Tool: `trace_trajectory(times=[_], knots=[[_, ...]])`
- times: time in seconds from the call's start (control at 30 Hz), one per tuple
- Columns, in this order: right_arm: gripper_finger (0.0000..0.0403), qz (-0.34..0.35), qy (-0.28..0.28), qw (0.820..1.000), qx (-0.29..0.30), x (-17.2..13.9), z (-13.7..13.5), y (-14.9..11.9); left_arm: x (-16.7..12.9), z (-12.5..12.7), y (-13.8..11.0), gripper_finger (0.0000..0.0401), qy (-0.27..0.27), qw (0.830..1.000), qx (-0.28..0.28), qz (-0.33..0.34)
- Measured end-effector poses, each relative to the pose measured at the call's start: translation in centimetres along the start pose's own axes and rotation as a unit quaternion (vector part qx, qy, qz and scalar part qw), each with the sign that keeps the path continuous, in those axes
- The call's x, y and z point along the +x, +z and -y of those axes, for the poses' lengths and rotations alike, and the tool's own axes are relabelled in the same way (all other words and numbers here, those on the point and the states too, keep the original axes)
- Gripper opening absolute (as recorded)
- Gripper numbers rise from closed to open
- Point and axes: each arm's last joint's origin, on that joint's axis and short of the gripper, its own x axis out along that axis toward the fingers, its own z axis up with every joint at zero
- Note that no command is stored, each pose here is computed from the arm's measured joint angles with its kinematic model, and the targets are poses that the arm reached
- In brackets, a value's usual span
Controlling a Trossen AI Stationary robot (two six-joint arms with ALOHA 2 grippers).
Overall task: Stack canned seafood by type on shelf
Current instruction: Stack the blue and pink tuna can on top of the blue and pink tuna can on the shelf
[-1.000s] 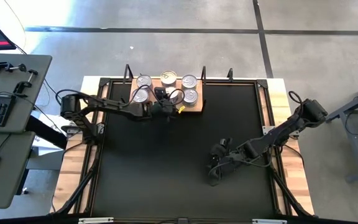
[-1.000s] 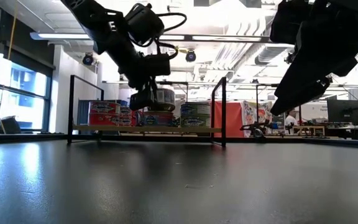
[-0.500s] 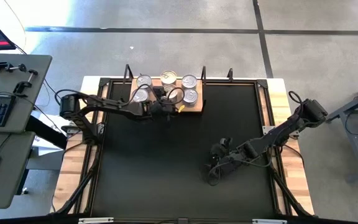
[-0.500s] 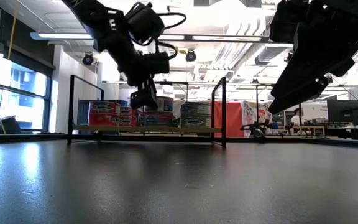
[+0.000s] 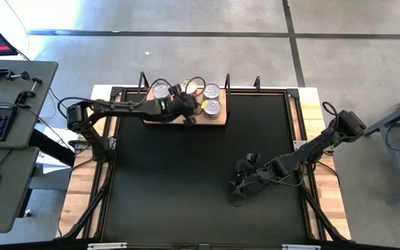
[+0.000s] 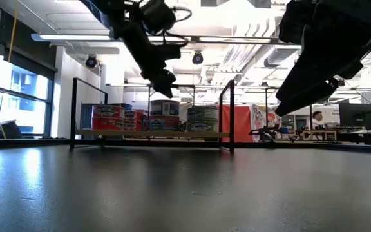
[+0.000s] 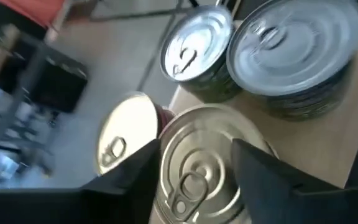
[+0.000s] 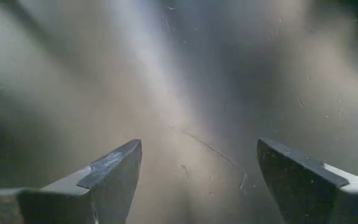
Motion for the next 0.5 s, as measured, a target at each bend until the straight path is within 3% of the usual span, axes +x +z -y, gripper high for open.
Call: trace_trajectory(times=[0.17, 0.3, 0.5], knots=[[0.0310, 0.000, 0.000, 1.000, 0.000, 0.0, 0.0, 0.0, 2.0, -1.2, -1.1, 0.0105, -0.054, 0.997, -0.048, -0.019], [0.0310, 0.000, 0.000, 1.000, 0.000, 0.0, 0.0, 0.0, 2.4, -1.1, -1.4, 0.0045, -0.076, 0.996, -0.046, -0.026], [0.0310, 0.000, 0.000, 1.000, 0.000, 0.0, 0.0, 0.0, 1.2, -0.4, -1.4, 0.0003, -0.091, 0.995, -0.023, -0.037]])
